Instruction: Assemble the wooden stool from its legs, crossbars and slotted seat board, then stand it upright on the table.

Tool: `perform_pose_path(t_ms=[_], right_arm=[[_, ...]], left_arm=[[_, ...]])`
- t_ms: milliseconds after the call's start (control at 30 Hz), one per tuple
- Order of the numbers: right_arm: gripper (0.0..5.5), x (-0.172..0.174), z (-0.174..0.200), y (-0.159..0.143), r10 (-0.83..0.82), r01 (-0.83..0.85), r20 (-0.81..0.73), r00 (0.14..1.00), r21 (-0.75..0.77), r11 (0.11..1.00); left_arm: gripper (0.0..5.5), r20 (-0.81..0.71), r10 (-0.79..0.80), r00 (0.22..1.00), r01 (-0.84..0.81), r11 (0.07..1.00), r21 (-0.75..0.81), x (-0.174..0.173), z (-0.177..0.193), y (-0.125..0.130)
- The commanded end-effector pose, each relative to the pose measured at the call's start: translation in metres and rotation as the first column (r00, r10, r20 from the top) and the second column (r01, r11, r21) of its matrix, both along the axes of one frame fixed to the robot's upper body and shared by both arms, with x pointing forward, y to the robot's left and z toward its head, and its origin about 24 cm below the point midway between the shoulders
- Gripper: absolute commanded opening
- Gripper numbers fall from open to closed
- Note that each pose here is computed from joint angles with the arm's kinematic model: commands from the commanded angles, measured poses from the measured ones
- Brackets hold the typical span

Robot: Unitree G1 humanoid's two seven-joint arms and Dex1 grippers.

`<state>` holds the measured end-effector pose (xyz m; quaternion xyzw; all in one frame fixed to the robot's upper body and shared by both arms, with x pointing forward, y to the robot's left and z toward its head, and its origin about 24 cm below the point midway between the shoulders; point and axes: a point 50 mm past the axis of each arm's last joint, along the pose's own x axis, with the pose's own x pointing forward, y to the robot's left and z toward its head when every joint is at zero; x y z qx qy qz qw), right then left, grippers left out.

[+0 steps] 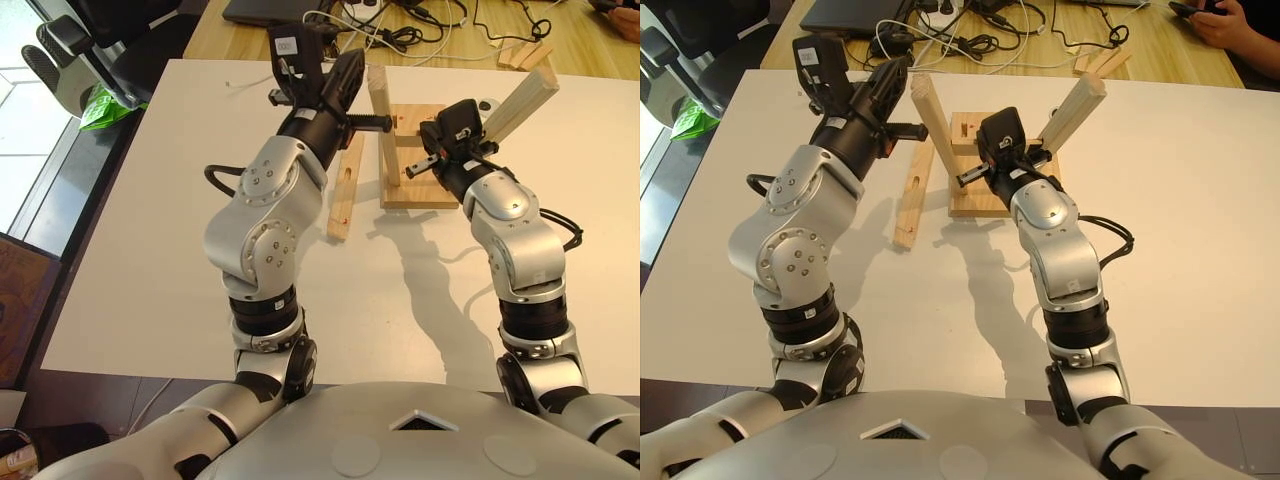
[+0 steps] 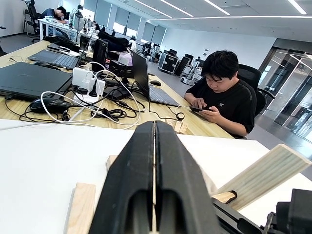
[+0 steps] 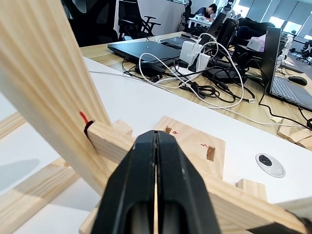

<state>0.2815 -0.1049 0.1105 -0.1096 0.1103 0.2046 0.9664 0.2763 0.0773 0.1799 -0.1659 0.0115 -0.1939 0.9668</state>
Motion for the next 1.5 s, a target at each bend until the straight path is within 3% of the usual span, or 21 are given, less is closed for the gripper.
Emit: perform_pose_path(t_ms=[33, 200, 567, 633, 800, 900, 1000, 1100, 1267, 1367, 1500], right_arm=[[0.00, -0.010, -0.040, -0.016, -0.078, 0.071, -0.224, 0.971, -0.037, 0.997], [0.00, 0.007, 0.028, -0.001, -0.124, 0.103, 0.094, 0.988, 0.205, 0.973], [0.00, 0.001, 0.102, 0.006, -0.157, -0.031, 0.354, 0.922, 0.473, 0.881], [0.00, 0.002, 0.096, 0.007, -0.142, -0.025, 0.334, 0.932, 0.449, 0.893], [0.00, 0.007, 0.013, 0.001, -0.132, 0.134, -0.034, 0.991, 0.107, 0.985], [0.00, 0.000, -0.012, -0.003, -0.138, 0.142, -0.140, 0.981, 0.023, 0.990], [0.00, 0.000, -0.007, -0.002, -0.134, 0.138, -0.116, 0.984, 0.029, 0.990], [0.00, 0.003, 0.015, 0.005, -0.108, 0.110, -0.020, 0.994, 0.139, 0.984], [0.00, 0.005, 0.031, 0.004, -0.119, 0.104, 0.054, 0.991, 0.214, 0.971], [0.00, 0.005, 0.032, 0.002, -0.130, 0.114, 0.059, 0.990, 0.226, 0.968], [0.00, 0.003, 0.043, 0.004, -0.111, 0.079, 0.099, 0.989, 0.279, 0.957]], left_arm=[[0.05, 0.002, 0.002, 1.000, -0.002, 1.000, -0.003, 0.001, 0.003, -0.001], [0.05, -0.001, 0.003, 1.000, -0.003, 1.000, -0.003, 0.002, 0.003, -0.001], [0.05, 0.001, 0.011, 1.000, -0.011, 1.000, 0.003, 0.002, 0.003, 0.003], [0.05, 0.002, 0.012, 1.000, -0.012, 1.000, 0.003, 0.002, 0.003, 0.002], [0.05, 0.000, 0.006, 1.000, -0.006, 1.000, 0.003, 0.002, 0.003, 0.001], [0.05, -0.002, 0.008, 1.000, -0.008, 1.000, 0.003, 0.001, 0.003, 0.002], [0.05, -0.004, 0.013, 1.000, -0.013, 1.000, 0.002, 0.000, 0.003, 0.002], [0.05, -0.001, 0.019, 1.000, -0.019, 1.000, 0.002, 0.000, 0.003, 0.003], [0.05, 0.149, 0.088, 0.985, -0.078, 0.995, -0.069, 0.004, 0.042, 0.025], [0.05, 0.257, 0.040, 0.966, 0.005, 0.986, -0.170, 0.002, 0.076, 0.036], [0.05, 0.340, -0.081, 0.937, 0.167, 0.959, -0.231, 0.001, 0.106, 0.028]])
